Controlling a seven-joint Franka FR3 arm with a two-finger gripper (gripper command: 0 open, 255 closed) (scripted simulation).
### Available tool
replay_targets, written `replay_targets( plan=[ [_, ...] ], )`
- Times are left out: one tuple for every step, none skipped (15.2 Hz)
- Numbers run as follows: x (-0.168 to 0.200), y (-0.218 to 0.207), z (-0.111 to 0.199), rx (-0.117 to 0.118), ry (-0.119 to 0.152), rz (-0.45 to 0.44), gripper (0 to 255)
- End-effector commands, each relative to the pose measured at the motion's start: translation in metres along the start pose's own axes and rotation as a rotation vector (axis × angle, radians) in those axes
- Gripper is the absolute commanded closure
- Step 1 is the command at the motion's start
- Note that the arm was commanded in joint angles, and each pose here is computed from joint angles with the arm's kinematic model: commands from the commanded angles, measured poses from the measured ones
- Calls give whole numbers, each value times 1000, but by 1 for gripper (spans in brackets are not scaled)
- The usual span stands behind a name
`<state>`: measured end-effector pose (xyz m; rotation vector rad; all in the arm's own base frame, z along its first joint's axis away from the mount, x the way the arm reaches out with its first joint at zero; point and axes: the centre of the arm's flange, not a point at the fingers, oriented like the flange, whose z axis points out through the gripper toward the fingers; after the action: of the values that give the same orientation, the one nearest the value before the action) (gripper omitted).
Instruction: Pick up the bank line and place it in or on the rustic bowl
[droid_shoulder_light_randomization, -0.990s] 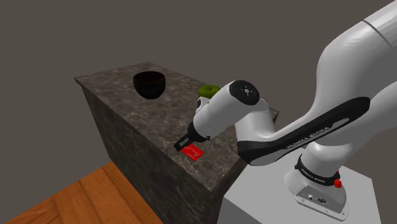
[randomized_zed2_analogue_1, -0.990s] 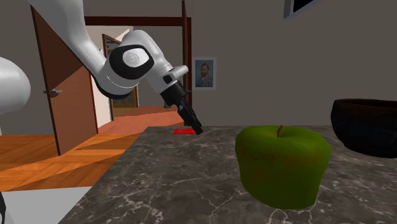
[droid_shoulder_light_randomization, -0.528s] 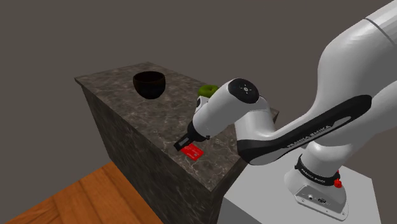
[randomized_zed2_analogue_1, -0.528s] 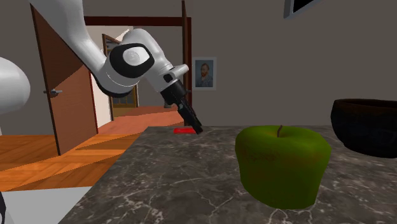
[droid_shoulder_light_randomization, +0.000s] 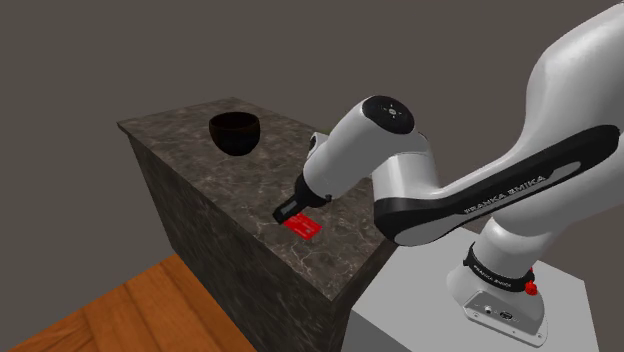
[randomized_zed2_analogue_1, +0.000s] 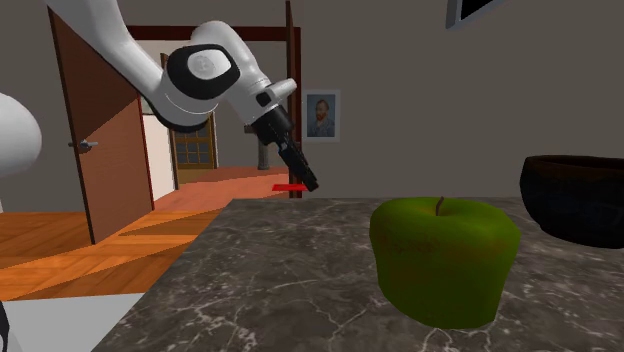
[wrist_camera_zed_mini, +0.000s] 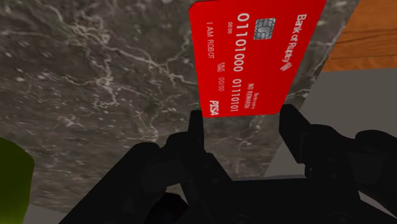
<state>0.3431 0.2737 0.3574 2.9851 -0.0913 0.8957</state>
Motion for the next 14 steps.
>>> replay_targets(
  plan=[
    [6, 0, -9, 0, -1, 0, 255],
    [8, 0, -13, 0, -1, 0, 255],
    [11, 0, -18, 0, -1, 0, 255],
    [14, 0, -22, 0, -1, 0, 255],
    [17, 0, -27, 0, -1, 0, 255],
    [20, 0, -31, 0, -1, 0, 255],
    [23, 0, -36, 0, -1, 0, 255],
    [26, 0, -40, 0, -1, 0, 255],
    [29, 0, -44, 0, -1, 0, 255],
    [32, 0, -49, 0, -1, 0, 255],
    [35, 0, -53, 0, -1, 0, 255],
    [38, 0, -58, 0, -1, 0, 255],
    [40, 0, -62, 0, -1, 0, 255],
    [43, 0, -66, 0, -1, 0, 255]
  ],
)
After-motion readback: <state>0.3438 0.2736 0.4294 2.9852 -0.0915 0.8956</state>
